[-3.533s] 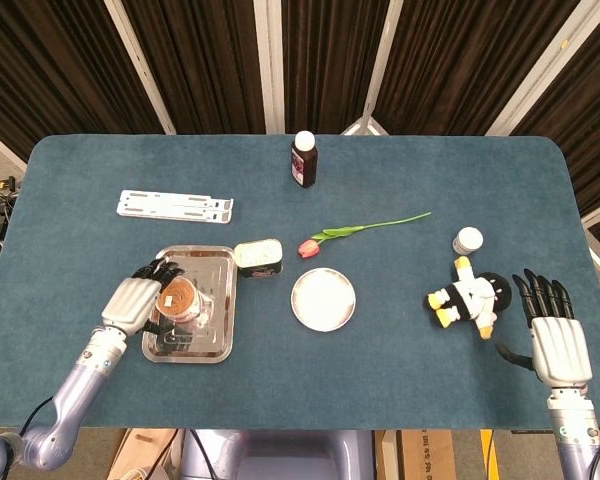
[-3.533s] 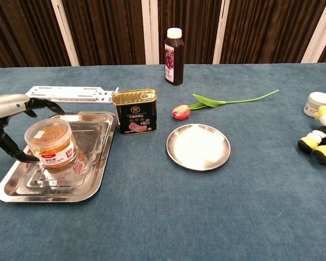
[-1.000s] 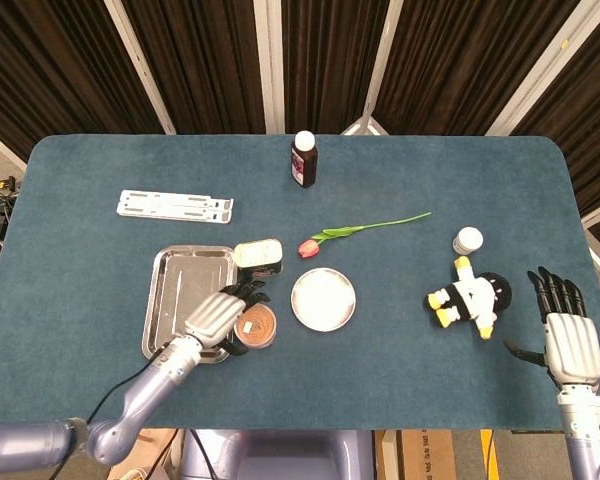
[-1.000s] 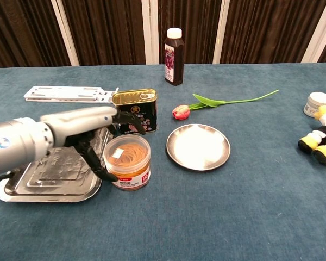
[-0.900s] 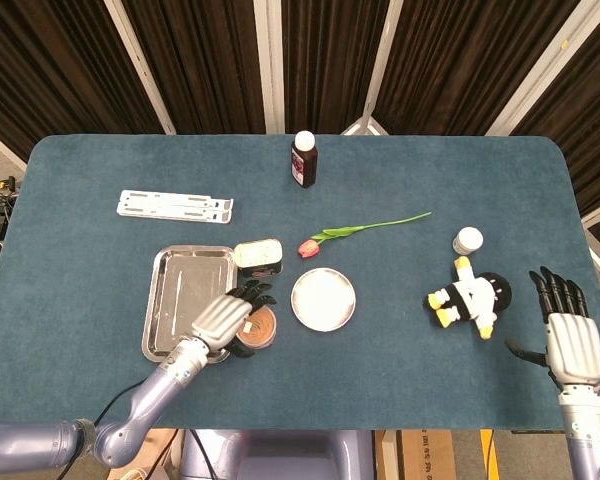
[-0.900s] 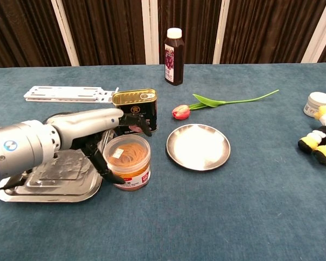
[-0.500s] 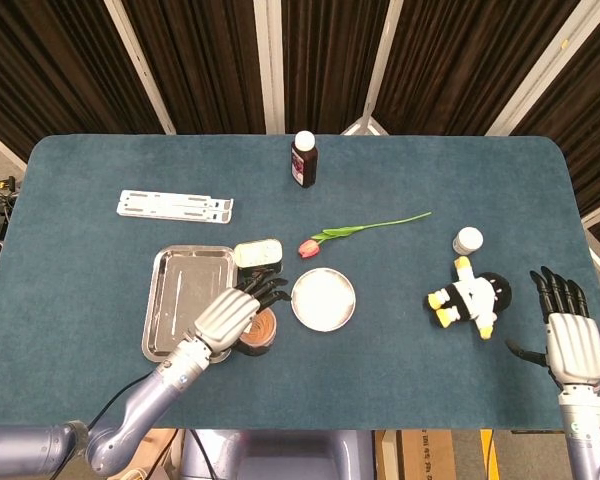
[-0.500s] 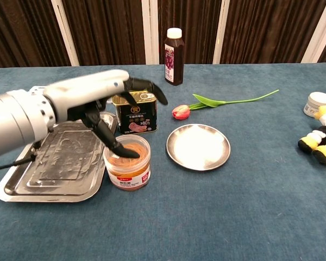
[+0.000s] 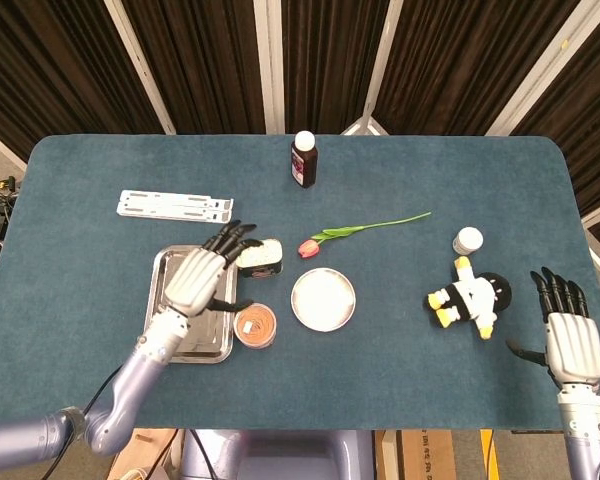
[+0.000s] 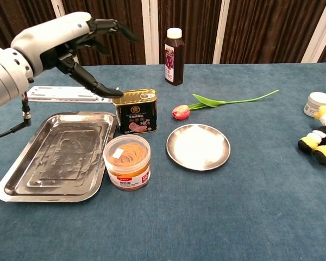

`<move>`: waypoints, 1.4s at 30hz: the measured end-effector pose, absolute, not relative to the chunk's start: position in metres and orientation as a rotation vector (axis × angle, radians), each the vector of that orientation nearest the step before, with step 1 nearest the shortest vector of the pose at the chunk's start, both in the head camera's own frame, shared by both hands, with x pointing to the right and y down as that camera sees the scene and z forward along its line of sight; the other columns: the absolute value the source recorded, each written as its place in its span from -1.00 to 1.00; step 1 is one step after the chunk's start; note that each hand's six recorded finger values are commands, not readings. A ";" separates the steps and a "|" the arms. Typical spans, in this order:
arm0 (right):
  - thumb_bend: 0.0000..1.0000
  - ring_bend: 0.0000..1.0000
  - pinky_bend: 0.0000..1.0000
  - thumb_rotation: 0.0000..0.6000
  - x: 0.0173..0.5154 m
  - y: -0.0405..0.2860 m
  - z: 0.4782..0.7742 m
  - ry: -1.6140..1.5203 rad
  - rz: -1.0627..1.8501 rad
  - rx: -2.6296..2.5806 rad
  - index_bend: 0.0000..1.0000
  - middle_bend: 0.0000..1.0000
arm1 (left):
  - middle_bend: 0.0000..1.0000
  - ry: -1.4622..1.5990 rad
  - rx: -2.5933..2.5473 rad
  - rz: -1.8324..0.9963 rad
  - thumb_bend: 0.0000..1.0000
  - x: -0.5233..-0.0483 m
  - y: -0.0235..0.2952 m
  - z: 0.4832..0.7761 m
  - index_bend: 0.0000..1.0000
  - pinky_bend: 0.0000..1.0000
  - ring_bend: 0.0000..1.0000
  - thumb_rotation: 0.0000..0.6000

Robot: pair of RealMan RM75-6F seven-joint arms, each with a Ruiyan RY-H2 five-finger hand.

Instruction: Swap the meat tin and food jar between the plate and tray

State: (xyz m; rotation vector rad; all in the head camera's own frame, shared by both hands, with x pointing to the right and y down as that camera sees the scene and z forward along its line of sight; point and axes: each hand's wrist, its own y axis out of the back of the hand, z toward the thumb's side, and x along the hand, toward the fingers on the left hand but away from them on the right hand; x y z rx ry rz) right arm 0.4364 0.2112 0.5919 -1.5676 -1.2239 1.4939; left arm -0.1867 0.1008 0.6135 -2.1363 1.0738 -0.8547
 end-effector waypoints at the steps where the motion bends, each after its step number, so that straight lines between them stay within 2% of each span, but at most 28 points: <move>1: -0.84 -1.00 -1.00 1.00 0.436 0.211 0.593 -1.220 1.496 -1.569 -1.00 -1.00 | -0.90 1.089 -2.135 -0.865 -0.99 -0.190 0.098 0.617 -0.63 -0.68 -0.97 1.00; 7: -0.84 -1.00 -1.00 1.00 0.435 0.211 0.596 -1.210 1.508 -1.569 -1.00 -1.00 | -0.99 1.142 -2.197 -0.937 -1.00 -0.203 0.089 0.645 -0.71 -0.77 -1.00 1.00; 15: -0.84 -1.00 -1.00 1.00 0.437 0.211 0.597 -1.215 1.513 -1.571 -1.00 -1.00 | -1.00 1.164 -2.227 -1.036 -1.00 -0.218 0.082 0.676 -0.72 -0.79 -1.00 1.00; 23: -0.84 -1.00 -1.00 1.00 0.436 0.211 0.597 -1.216 1.513 -1.573 -1.00 -1.00 | -0.88 1.133 -2.222 -1.110 -0.99 -0.221 0.082 0.705 -0.71 -0.75 -1.00 1.00; 29: -0.84 -1.00 -1.00 1.00 0.437 0.212 0.597 -1.217 1.516 -1.574 -1.00 -1.00 | -0.66 1.122 -2.232 -1.130 -0.64 -0.212 0.084 0.722 -0.57 -0.58 -0.82 1.00; 34: -0.84 -1.00 -1.00 1.00 0.437 0.211 0.599 -1.216 1.519 -1.575 -1.00 -1.00 | -0.62 1.122 -2.249 -1.103 -0.42 -0.206 0.081 0.730 -0.53 -0.54 -0.80 1.00; 42: -0.84 -1.00 -1.00 1.00 0.437 0.212 0.602 -1.210 1.530 -1.580 -1.00 -1.00 | -0.43 1.112 -2.291 -1.017 -0.08 -0.183 0.095 0.725 -0.39 -0.41 -0.63 1.00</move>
